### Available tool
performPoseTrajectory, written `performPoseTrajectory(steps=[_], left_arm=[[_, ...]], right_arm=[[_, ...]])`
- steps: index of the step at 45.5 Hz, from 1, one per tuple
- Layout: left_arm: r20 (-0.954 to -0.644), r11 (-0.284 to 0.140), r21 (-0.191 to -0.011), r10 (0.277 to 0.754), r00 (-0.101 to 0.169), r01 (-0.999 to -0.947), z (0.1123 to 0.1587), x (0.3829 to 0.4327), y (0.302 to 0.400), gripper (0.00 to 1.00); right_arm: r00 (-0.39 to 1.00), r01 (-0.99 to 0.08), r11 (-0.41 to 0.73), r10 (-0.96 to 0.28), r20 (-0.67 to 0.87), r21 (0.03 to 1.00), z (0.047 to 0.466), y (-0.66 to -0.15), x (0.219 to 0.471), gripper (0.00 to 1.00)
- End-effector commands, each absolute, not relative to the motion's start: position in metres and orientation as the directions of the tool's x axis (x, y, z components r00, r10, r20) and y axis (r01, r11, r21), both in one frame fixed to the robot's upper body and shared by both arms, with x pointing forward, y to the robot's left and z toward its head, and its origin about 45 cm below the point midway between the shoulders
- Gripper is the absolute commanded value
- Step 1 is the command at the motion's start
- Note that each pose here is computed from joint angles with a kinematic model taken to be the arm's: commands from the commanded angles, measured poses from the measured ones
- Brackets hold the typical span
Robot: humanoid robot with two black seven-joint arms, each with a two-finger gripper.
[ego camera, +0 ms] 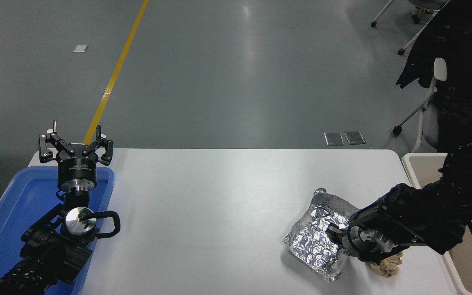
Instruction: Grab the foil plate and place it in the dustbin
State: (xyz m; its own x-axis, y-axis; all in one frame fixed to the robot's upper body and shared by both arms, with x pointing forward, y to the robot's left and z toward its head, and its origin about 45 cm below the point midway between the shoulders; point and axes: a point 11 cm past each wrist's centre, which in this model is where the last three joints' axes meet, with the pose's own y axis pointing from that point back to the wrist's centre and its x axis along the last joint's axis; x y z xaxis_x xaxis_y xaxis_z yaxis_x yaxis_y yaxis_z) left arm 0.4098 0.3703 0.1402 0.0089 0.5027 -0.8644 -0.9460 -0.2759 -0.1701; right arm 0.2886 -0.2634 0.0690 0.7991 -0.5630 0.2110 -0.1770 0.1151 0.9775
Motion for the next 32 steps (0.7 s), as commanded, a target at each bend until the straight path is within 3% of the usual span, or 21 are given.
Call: performPoseTrajectory(steps=[1, 13, 32], left_arm=[[-0.865, -0.275, -0.171, 0.502, 0.01, -0.9461, 0.1404, 0.4099, 0.37, 0.99], [-0.864, -0.276, -0.17, 0.503, 0.009, -0.946, 0.1401, 0.4098, 0.3703, 0.99], [-0.863, -0.274, -0.171, 0.505, 0.01, -0.9464, 0.1404, 0.4094, 0.3713, 0.99]], right_arm=[[0.822, -0.174, 0.107, -0.531, 0.204, 0.979, 0.079, -0.265, 0.296, 0.0], [0.833, -0.221, 0.151, -0.484, 0.267, 0.964, 0.13, -0.281, 0.313, 0.0], [0.824, -0.304, 0.13, -0.461, 0.329, 0.944, 0.275, -0.291, 0.326, 0.0]])
